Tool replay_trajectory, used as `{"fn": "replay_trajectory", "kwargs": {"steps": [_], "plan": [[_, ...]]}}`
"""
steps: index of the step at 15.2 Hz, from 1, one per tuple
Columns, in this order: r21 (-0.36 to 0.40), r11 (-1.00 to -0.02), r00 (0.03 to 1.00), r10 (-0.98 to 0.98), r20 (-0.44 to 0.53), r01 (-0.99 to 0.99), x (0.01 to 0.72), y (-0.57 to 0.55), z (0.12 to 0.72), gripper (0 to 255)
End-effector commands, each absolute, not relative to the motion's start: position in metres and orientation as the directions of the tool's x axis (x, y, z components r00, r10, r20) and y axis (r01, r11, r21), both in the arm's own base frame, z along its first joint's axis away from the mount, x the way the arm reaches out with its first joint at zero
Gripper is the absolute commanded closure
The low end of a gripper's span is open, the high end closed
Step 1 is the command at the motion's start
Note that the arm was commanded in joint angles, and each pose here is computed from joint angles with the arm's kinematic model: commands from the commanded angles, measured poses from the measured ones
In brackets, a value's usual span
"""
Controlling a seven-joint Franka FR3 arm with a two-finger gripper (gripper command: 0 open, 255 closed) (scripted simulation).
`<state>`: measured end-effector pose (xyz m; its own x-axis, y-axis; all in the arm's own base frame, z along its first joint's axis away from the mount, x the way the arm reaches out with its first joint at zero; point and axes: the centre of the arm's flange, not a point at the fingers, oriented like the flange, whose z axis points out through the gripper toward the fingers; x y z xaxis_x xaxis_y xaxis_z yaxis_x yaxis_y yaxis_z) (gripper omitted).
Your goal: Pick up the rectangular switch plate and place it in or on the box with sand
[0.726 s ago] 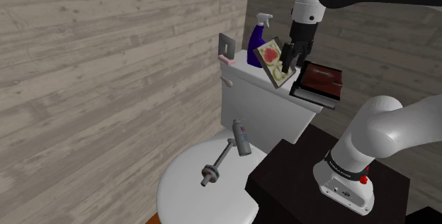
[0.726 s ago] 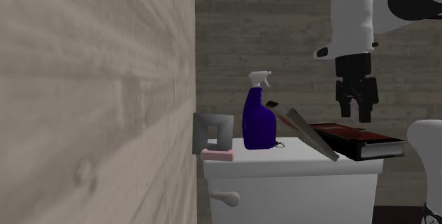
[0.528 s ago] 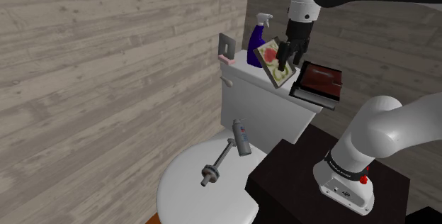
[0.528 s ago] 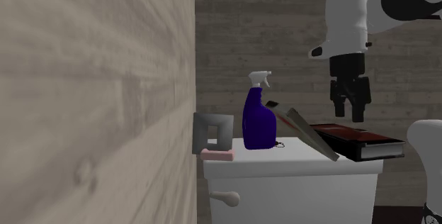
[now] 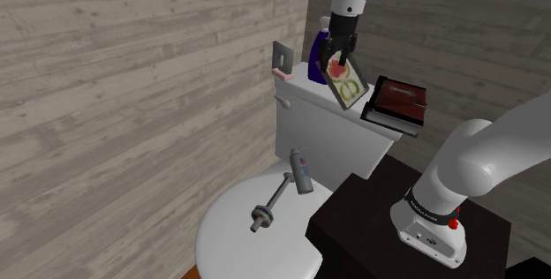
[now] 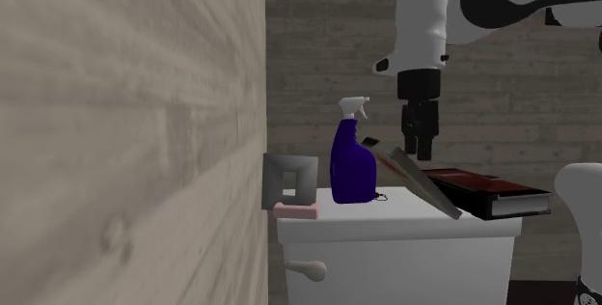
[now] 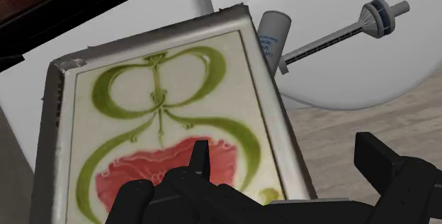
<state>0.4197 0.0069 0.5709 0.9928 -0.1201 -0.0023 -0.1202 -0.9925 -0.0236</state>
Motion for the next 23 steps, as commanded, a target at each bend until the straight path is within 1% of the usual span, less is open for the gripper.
{"fn": "replay_trajectory", "kwargs": {"steps": [1, 14, 23], "plan": [[-0.021, -0.993, 0.993, -0.12, 0.013, -0.12, 0.441, 0.003, 0.575, 0], [-0.009, -0.993, 0.987, -0.118, 0.11, -0.118, 0.594, -0.013, 0.604, 0], [-0.009, -0.993, 0.987, -0.118, 0.11, -0.118, 0.599, -0.013, 0.565, 0]]}}
